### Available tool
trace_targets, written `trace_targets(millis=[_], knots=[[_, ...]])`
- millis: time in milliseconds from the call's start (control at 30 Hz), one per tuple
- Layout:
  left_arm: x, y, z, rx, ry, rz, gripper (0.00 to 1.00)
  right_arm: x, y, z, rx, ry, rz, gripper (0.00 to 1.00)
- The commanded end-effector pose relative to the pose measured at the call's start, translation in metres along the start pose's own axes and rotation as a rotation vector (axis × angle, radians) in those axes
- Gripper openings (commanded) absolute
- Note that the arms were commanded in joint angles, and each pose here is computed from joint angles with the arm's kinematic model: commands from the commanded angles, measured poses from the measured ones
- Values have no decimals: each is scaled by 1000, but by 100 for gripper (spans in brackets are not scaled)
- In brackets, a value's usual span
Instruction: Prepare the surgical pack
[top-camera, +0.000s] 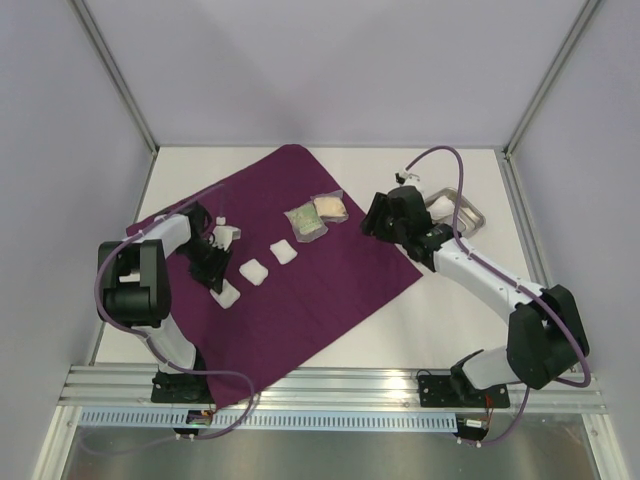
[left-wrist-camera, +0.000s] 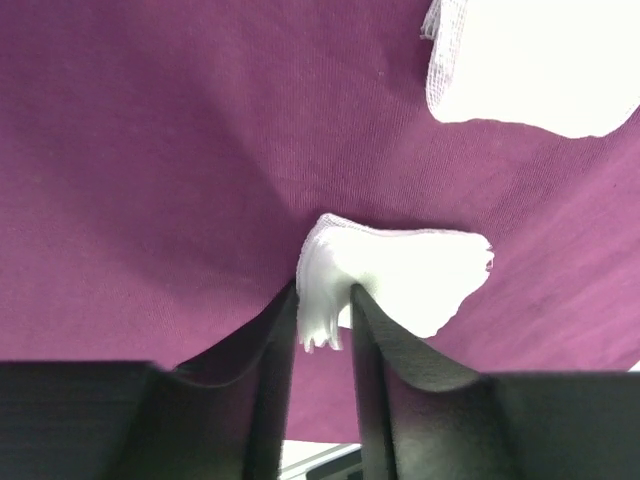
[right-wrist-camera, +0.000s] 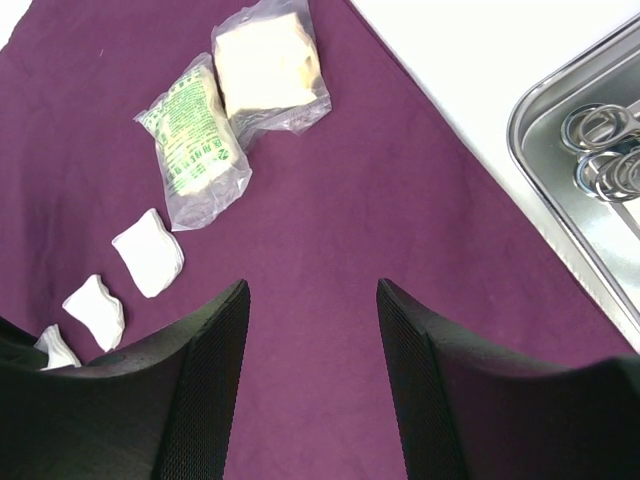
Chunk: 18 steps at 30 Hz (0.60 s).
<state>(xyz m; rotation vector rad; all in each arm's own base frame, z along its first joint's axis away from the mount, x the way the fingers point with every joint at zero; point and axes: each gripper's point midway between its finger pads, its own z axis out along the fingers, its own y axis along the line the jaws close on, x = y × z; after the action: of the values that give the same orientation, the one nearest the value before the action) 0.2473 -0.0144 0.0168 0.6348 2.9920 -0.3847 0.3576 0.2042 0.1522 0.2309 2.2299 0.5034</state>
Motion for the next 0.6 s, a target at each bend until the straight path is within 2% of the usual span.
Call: trace_targets(millis=[0,33,100,200,333,567], knots=[[3,-4,2,32,-4,27,35,-17,6,-5,8,-45,-32,57],[4,-3,3,24,1,22,30,-19,5,-5,10,-49,-30,57],[2,-1,3,17,4,16,15,-20,6,-6,11,-51,-35,56],[-5,-6,-6,28,-36,22,3,-20,6,-7,11,-51,-38,57],[-14,-16,-29,34,-114,55,0,-17,6,-7,11,-42,-39,57],[-23,-53,-59,170,-212,96,0,-13,7,-1,4,-31,-23,57]])
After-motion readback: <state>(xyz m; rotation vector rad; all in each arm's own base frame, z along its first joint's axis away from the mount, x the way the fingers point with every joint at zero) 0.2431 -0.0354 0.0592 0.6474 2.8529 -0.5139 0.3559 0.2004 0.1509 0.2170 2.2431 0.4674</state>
